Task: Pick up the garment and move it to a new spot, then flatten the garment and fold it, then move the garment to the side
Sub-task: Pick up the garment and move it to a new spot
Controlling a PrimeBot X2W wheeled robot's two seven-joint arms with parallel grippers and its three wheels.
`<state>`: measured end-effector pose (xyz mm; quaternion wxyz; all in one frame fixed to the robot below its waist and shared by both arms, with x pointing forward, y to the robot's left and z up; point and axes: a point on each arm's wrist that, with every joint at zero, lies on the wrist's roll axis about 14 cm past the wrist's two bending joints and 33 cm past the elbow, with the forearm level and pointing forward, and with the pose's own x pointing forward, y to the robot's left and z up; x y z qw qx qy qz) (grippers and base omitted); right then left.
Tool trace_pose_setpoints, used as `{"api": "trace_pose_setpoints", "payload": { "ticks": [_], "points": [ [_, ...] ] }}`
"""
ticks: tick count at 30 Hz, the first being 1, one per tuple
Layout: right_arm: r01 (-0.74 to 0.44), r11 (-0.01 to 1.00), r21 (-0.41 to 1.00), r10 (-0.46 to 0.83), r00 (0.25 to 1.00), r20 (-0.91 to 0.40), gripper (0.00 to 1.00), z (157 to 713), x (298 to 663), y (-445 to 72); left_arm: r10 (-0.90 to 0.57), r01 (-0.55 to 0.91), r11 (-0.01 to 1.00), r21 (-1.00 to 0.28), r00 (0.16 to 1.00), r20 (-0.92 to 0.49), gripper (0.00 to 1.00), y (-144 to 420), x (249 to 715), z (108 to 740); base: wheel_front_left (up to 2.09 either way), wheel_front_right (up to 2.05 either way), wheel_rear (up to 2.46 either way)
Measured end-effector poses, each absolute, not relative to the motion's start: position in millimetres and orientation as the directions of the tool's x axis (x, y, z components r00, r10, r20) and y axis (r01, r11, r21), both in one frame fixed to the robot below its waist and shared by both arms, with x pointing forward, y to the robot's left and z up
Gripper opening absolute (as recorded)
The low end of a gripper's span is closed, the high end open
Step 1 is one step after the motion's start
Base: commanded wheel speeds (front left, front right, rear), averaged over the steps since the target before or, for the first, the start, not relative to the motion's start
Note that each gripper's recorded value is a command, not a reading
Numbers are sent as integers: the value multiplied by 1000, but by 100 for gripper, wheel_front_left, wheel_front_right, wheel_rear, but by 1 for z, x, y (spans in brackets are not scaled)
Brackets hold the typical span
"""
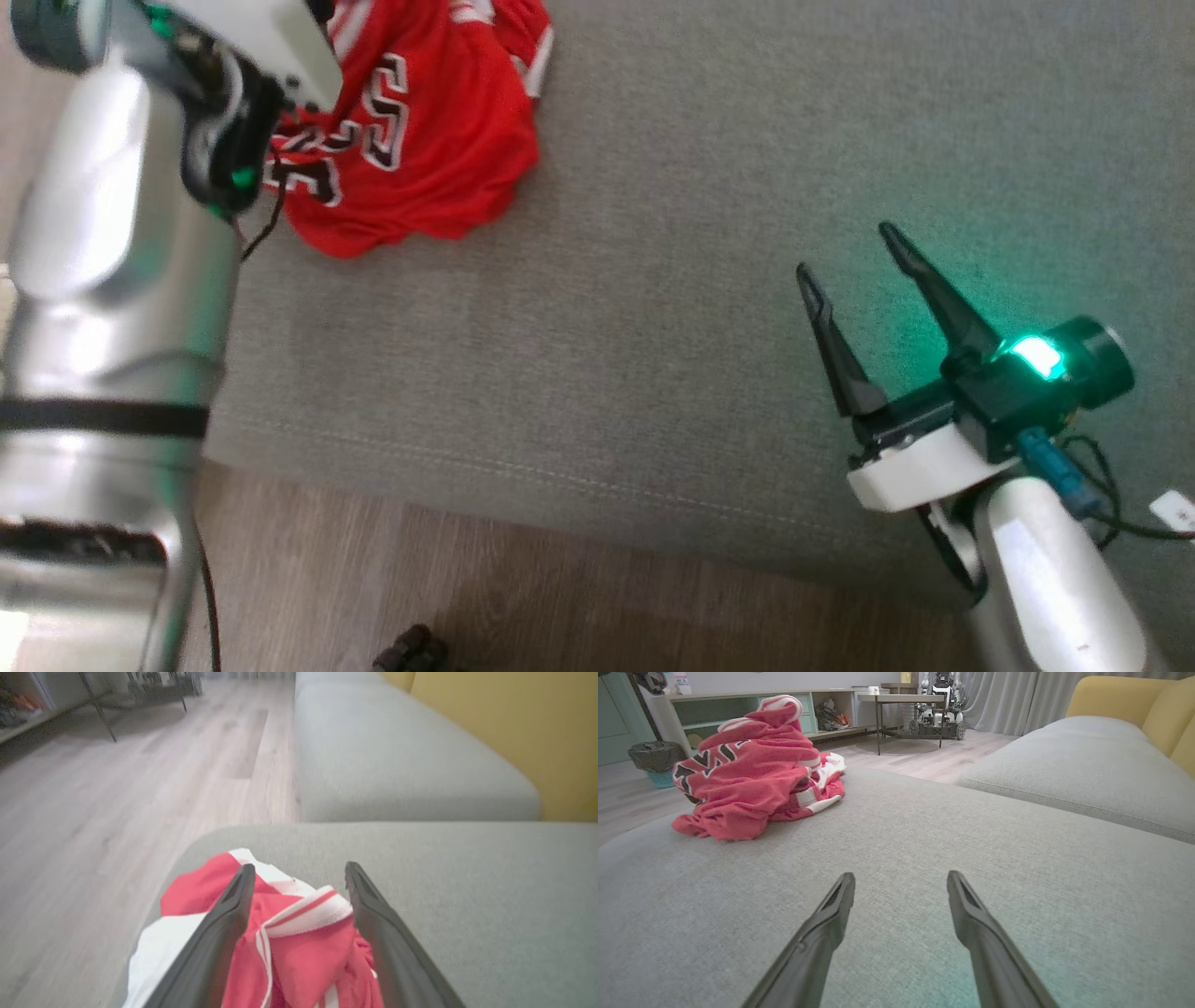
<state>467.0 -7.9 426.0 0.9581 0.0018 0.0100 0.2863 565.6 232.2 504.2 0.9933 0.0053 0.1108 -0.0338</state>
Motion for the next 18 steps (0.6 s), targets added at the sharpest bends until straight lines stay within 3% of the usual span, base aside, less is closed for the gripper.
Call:
{"api": "trace_pose_setpoints", "payload": {
  "ticks": [6,12,15,16,18],
  "points": [
    [-525,851,12,526,850,-31,100,414,475,-19,-85,111,994,11,813,-577,100,234,555,419,0,0,0],
    [-512,859,-1,512,859,-6,100,418,486,-23,-59,105,994,21,703,-709,100,243,539,375,0,0,0],
    [-505,863,-6,505,863,3,100,420,488,-25,-62,110,994,24,712,-699,100,242,543,375,0,0,0],
    [-503,864,-9,503,864,8,100,423,489,-26,-62,113,993,28,721,-690,0,242,543,375,0,0,0],
    [-498,867,-12,498,867,16,100,428,488,-28,-70,122,992,35,755,-652,0,240,545,381,0,0,0]
  ]
}}
